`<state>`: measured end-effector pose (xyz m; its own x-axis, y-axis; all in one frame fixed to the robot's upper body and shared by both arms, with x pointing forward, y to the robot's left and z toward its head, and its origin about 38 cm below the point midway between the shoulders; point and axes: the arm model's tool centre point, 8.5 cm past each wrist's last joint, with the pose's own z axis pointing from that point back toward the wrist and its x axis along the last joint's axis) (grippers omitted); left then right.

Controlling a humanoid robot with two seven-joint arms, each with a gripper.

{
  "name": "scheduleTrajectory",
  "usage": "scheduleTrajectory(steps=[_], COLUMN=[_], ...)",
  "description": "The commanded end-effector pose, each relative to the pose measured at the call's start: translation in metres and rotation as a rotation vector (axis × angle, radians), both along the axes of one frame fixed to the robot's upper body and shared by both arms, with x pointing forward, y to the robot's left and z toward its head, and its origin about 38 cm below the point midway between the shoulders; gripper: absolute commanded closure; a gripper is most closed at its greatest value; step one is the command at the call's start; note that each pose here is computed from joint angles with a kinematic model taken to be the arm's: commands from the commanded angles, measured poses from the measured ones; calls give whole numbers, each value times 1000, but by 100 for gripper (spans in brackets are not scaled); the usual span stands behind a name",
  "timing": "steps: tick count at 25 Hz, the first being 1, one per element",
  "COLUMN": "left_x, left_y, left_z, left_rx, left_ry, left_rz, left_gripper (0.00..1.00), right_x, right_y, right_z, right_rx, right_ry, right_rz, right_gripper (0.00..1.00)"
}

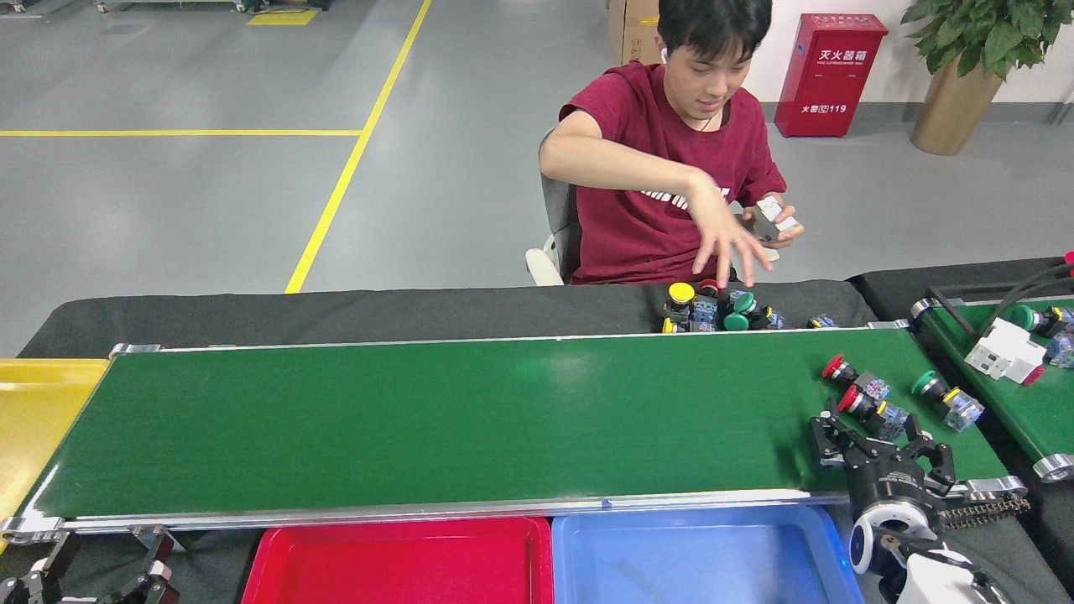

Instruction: Pick switch part from conveyor to tray

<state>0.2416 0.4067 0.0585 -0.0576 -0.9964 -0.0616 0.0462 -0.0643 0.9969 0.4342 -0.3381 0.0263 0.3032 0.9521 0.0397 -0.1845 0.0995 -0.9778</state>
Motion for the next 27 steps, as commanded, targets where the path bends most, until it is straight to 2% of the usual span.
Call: scheduleTrajectory(steps=[1,7,10,12,13,14,16,21,24,27], left_x=[2,3,4,3,3,3,3,4,1,-1], left_y=[3,4,3,3,4,6,8,7,10,14], left_z=[5,6,9,9,9,9,10,12,11,12], left_rx=[18,22,23,24,26,28,33,35,37,43], left_ry=[-8,-11,-18,-17,-16,-16,-15,-20,-16,-14], left_rz=[-3,-5,-9,-7,-6,-3,-3,-7,1,13], left_gripper=[0,0,0,0,0,0,0,0,0,0], right_x=[5,18,24,27,29,30,32,33,35,29], right_y=[0,-10,-2,2,8,13,21,25,38,64], right_z=[1,4,7,8,7,7,9,11,28,54], right_rx=[9,2,20,39,61,79,106,124,140,162], right_ry=[7,17,9,31,49,49,44,36,-15,-92], right_rz=[3,-30,-26,22,79,138,194,210,264,396], right_gripper=[1,1,4,26,43,71,88,90,90,90])
